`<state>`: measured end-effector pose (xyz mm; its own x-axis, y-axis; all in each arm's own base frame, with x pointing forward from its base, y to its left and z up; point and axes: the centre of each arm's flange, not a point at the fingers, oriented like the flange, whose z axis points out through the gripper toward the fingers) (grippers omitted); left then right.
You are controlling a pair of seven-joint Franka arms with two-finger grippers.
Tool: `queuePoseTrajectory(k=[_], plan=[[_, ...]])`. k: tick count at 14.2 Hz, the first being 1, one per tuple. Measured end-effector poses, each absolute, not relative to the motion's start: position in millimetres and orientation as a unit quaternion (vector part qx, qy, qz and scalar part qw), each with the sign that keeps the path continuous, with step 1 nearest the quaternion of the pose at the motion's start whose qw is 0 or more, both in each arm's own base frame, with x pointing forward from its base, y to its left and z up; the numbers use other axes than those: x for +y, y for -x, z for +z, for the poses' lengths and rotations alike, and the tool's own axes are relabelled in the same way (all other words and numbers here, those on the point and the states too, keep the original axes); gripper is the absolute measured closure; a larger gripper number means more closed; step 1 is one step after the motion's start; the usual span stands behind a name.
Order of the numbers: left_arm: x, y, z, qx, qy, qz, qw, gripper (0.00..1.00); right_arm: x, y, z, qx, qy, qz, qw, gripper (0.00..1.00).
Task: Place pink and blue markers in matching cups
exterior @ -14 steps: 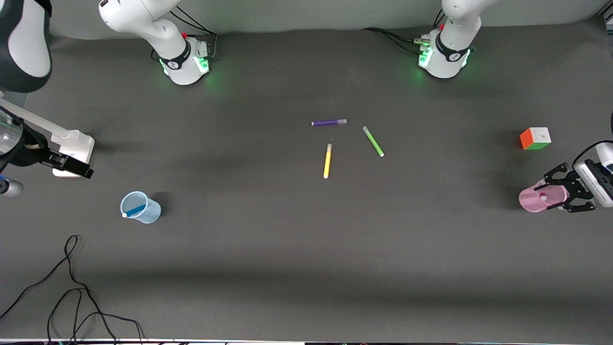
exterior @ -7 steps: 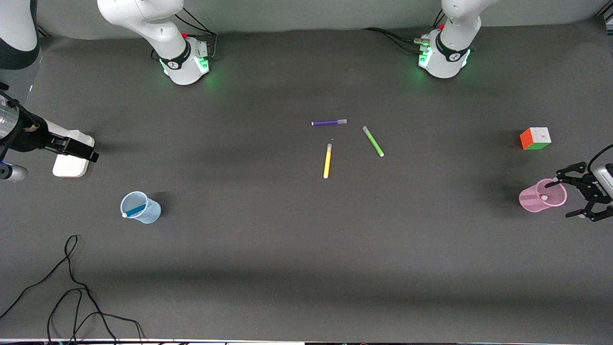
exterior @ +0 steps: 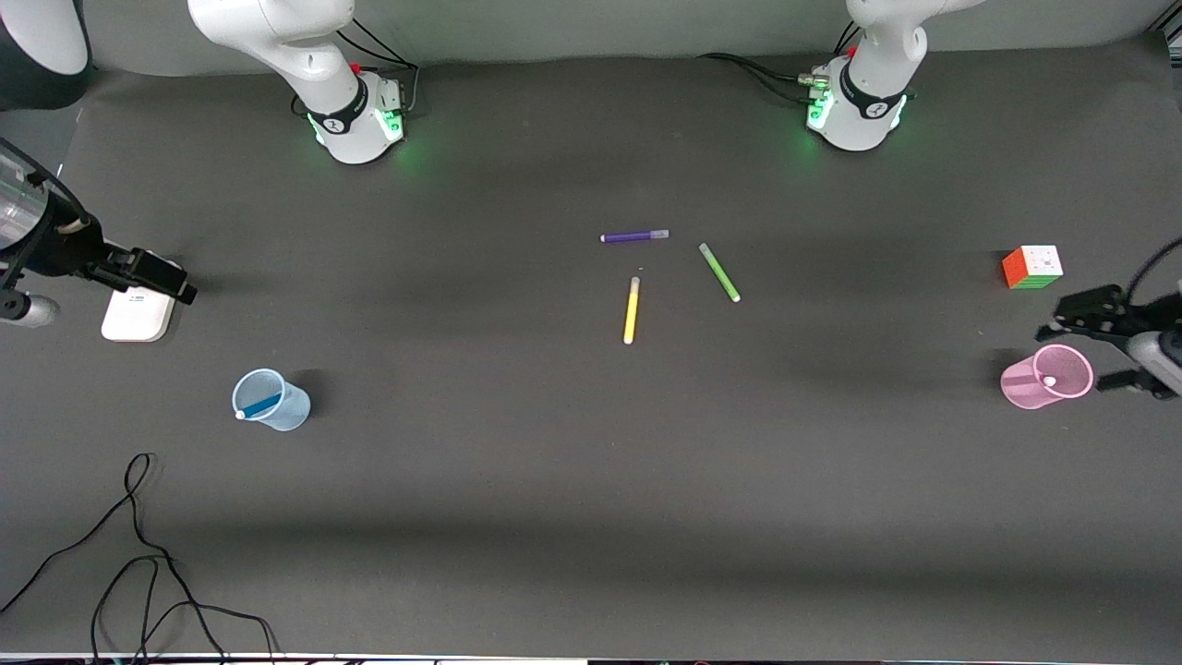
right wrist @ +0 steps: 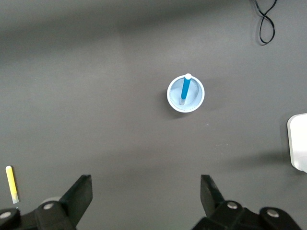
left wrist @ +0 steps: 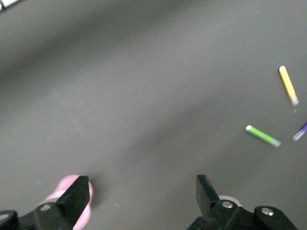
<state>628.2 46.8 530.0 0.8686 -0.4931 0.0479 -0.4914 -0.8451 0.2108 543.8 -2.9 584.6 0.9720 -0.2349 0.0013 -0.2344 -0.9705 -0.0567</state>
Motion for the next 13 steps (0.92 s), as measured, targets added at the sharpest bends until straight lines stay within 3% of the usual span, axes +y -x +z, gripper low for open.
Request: queuePoseTrajectory(k=[6, 9, 13], plan=[[-41, -615, 557, -0.055, -0.994, -0.079, 0.055, 0.01, 2, -533, 602, 0.092, 0.995, -0.020, 0.027, 0.00], [-73, -605, 556, -0.044, -0.993, -0.105, 0.012, 0.01, 1, -532, 603, 0.089, 0.995, -0.022, 0.027, 0.00], [-70, -586, 533, -0.036, -0.994, -0.099, 0.002, 0.01, 2, -533, 605, 0.087, 0.996, -0.024, 0.027, 0.00]])
